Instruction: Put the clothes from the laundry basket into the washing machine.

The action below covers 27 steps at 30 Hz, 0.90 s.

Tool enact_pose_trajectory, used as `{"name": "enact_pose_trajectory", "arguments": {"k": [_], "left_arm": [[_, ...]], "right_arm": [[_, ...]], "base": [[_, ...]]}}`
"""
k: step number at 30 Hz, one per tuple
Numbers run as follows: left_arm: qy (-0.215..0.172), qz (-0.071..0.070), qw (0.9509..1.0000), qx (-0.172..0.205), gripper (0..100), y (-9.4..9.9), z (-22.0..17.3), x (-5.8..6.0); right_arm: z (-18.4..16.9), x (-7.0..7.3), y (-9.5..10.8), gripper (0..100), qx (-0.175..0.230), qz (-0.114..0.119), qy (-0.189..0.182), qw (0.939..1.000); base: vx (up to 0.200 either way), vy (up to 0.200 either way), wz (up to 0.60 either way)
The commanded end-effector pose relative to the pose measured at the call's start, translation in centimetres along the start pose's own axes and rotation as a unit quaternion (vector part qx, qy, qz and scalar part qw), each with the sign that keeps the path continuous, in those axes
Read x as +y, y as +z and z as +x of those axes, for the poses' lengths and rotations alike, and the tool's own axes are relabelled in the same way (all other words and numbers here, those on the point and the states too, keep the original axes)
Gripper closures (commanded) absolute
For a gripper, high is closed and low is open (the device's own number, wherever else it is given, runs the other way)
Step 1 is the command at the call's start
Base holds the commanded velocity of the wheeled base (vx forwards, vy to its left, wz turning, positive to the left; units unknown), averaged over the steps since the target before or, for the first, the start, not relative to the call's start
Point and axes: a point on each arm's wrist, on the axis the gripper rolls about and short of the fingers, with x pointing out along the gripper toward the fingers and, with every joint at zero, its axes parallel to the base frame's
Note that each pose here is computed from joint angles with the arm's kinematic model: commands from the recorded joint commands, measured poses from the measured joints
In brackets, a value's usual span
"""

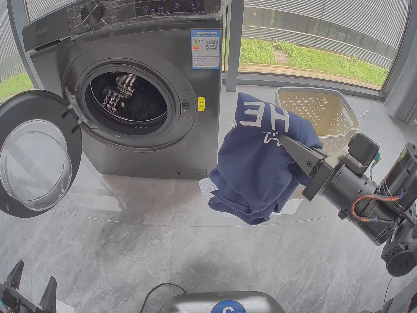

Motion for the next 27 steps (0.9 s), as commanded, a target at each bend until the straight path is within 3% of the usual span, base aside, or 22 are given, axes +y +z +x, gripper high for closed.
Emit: {"name": "enact_pose_trajectory", "arguments": {"k": [1, 7, 25, 27], "left_arm": [[0.0, 0.0, 1.0, 0.003, 0, -0.38, 0.04, 0.01], [0.001, 0.0, 1.0, 0.003, 0, -0.38, 0.04, 0.02], [0.001, 0.0, 1.0, 0.003, 0, -0.38, 0.04, 0.02], [0.0, 0.0, 1.0, 0.003, 0, -0.38, 0.04, 0.01]], "right_arm": [[0.0, 0.02, -0.01, 100, 0.0, 0.0, 0.0, 1.0], [0.0, 0.04, 0.07, 100, -0.002, 0.0, 0.0, 1.0], [0.0, -0.02, 0.0, 100, 0.0, 0.001, -0.001, 1.0], [0.0, -0.02, 0.0, 100, 0.0, 0.001, -0.001, 1.0]], "base": [[0.0, 0.2, 0.0], [0.0, 0.2, 0.0], [-0.033, 0.0, 0.0], [0.0, 0.2, 0.0]]}}
